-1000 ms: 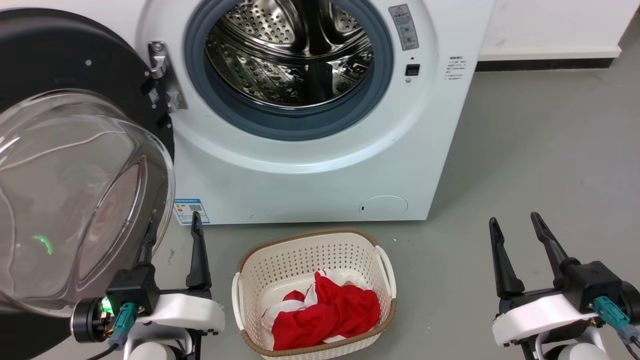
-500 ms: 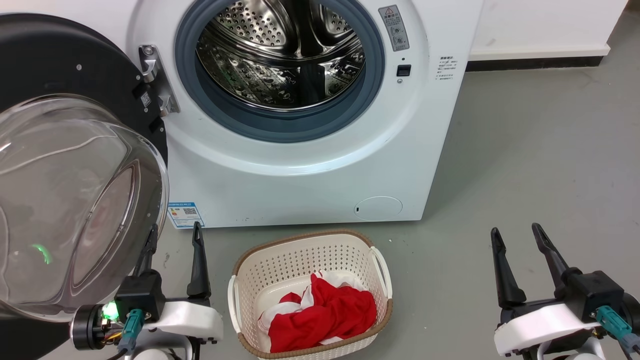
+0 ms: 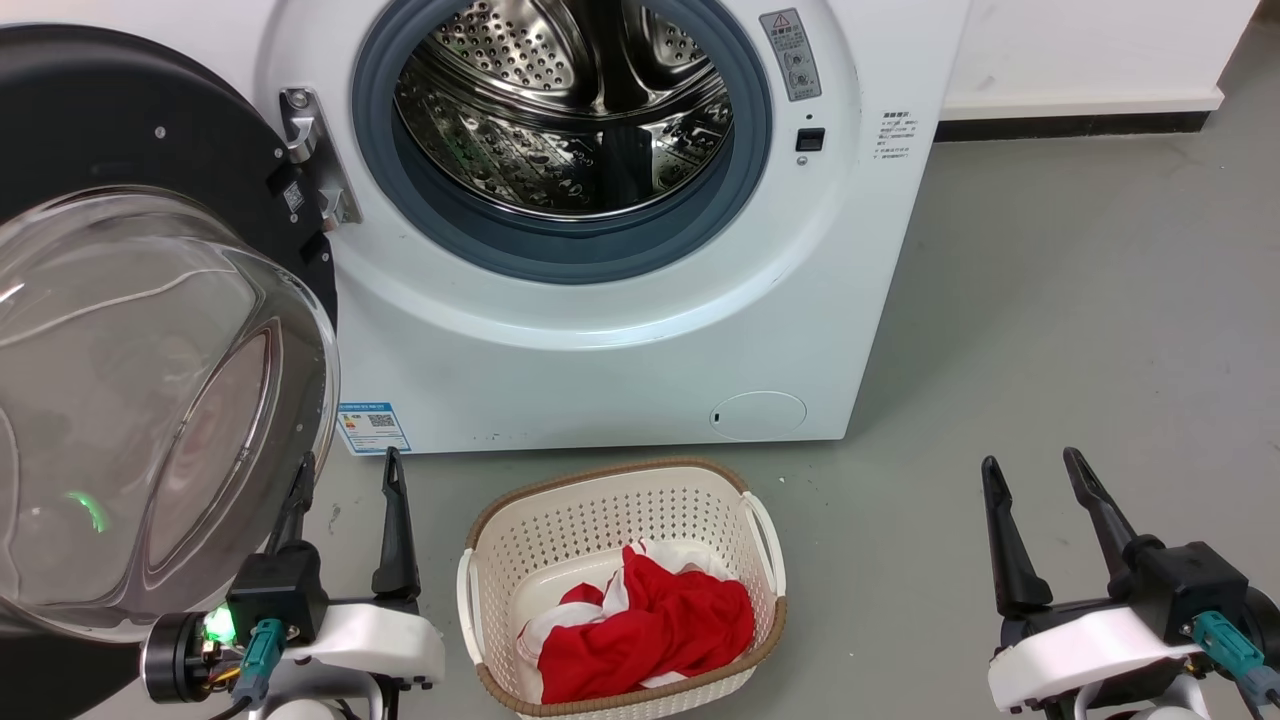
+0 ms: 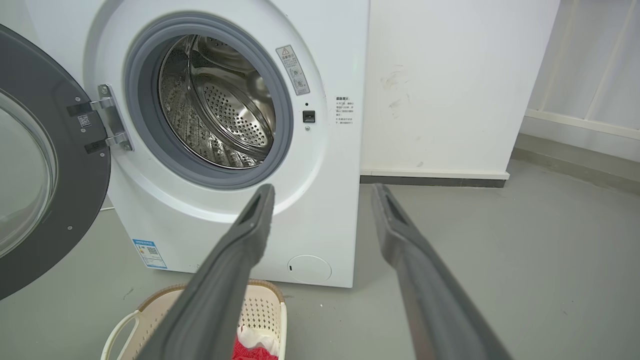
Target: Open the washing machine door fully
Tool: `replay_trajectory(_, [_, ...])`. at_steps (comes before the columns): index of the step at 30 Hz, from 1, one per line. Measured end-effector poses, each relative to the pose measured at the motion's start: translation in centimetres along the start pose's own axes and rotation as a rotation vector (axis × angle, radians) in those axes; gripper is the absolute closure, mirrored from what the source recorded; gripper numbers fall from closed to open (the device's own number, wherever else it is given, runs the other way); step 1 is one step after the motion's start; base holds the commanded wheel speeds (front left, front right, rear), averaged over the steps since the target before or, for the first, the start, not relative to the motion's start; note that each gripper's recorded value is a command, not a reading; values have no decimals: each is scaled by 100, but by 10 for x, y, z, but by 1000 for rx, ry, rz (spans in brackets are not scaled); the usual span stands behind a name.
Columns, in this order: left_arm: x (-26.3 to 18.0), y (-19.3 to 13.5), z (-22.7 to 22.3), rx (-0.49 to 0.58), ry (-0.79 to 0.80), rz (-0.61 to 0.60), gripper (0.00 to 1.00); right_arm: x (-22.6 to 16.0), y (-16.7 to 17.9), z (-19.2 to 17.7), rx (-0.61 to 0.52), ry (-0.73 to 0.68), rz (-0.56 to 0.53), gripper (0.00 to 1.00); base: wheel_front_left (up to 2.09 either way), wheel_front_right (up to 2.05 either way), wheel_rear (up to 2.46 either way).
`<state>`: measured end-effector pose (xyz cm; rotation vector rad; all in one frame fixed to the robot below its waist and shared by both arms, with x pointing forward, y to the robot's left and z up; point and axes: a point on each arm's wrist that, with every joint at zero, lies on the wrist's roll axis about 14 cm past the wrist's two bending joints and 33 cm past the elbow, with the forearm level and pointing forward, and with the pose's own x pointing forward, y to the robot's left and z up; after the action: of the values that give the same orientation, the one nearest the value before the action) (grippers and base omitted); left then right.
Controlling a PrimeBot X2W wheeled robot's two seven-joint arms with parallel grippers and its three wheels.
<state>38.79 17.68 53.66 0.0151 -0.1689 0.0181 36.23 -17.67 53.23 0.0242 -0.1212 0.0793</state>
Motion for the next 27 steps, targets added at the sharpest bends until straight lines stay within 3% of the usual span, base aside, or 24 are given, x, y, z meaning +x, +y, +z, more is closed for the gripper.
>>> replay_trajectory(7, [0, 1, -1, -4, 2, 5, 0, 0, 0, -1, 1, 4, -1, 0, 0, 0, 0])
replay_trajectory(8, [-1, 1, -4, -5, 13, 5, 100, 0, 0, -4, 2, 14, -1, 100, 0, 0, 0])
replay_trajectory(12, [-10, 2, -24, -25, 88, 16, 100, -7, -1, -19, 26, 61, -9, 100, 0, 0, 0])
replay_trajectory(27, [-12, 13, -38, -320, 171, 87, 100, -7, -10, -29, 326, 92, -76, 100, 0, 0, 0])
